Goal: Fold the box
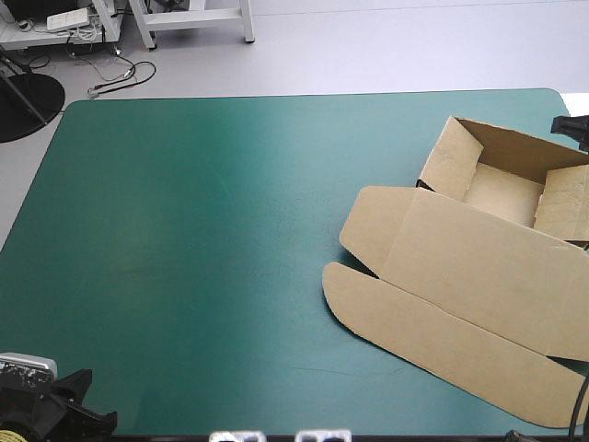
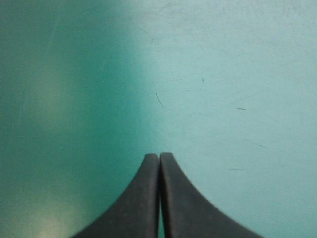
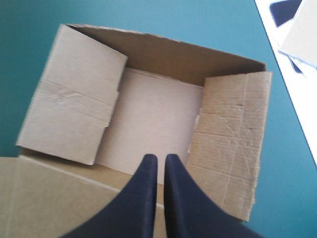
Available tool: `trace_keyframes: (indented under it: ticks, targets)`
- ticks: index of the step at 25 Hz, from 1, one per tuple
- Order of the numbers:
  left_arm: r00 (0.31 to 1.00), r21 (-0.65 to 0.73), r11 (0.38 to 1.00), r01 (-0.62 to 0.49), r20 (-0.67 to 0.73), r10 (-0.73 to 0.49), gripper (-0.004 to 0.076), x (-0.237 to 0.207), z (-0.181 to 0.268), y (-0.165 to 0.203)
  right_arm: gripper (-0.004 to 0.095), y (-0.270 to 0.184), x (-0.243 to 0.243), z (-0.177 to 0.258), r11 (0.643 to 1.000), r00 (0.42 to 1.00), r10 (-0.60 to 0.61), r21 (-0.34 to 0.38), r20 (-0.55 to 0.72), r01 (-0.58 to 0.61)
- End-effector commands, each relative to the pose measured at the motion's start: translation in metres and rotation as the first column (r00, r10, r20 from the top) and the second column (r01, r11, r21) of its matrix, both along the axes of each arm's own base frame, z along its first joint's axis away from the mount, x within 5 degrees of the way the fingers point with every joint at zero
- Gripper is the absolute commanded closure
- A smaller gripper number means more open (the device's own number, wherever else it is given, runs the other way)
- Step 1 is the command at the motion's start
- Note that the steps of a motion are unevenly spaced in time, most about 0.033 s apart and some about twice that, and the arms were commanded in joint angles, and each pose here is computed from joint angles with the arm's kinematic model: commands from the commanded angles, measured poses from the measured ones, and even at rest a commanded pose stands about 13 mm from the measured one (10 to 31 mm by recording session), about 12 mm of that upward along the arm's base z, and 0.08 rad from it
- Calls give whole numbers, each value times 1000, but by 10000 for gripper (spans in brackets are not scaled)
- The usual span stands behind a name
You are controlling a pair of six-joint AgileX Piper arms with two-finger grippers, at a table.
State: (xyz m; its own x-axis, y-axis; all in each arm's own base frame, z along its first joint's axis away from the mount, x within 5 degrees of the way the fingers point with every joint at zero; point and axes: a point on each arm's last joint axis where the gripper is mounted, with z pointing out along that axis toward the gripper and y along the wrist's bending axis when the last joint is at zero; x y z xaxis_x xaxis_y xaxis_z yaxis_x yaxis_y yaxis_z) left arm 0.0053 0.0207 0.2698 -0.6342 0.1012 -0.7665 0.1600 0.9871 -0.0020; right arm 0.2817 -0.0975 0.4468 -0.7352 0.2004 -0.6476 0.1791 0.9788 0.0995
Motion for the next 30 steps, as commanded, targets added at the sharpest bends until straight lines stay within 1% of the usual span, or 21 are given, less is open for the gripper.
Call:
trace_keyframes:
  ticks: [1, 3, 7, 9, 12, 13, 14, 15, 22, 24, 28, 30]
  targets:
    - [995, 40, 998, 46, 92, -50, 734, 5, 12, -1, 917, 30, -53, 31, 998, 989, 67, -7, 132, -66]
    - [992, 66, 996, 61, 107, -68, 734, 6, 13, -1, 917, 39, -73, 25, 995, 986, 95, -19, 138, -93]
    - [991, 72, 996, 60, 115, -68, 734, 6, 14, -1, 919, 56, -111, -6, 995, 981, 100, -43, 166, -94]
    - [989, 69, 996, 62, 132, -71, 734, 7, 15, -1, 919, 66, -127, -32, 991, 980, 126, -56, 155, -118]
    - [985, 69, 995, 70, 154, -80, 734, 8, 17, -2, 918, 83, -151, -67, 978, 969, 200, -82, 147, -190]
    - [984, 80, 994, 76, 155, -88, 734, 8, 17, -2, 919, 88, -157, -82, 974, 965, 223, -77, 135, -215]
    - [983, 88, 993, 82, 156, -95, 734, 8, 17, -2, 919, 92, -164, -88, 971, 961, 233, -82, 147, -223]
    - [983, 97, 992, 86, 155, -101, 734, 8, 16, -2, 919, 96, -174, -105, 968, 958, 246, -86, 149, -235]
    - [981, 94, 991, 94, 162, -108, 734, 10, 13, -4, 923, 99, -195, -158, 966, 963, 246, -107, 110, -235]
    - [981, 92, 991, 95, 162, -109, 734, 10, 13, -4, 923, 100, -198, -168, 961, 959, 264, -113, 102, -252]
    - [981, 86, 992, 96, 160, -109, 734, 10, 13, -4, 923, 106, -200, -167, 939, 934, 336, -123, 122, -321]
    - [981, 73, 992, 104, 155, -114, 734, 10, 13, -5, 923, 107, -200, -167, 937, 933, 340, -125, 122, -325]
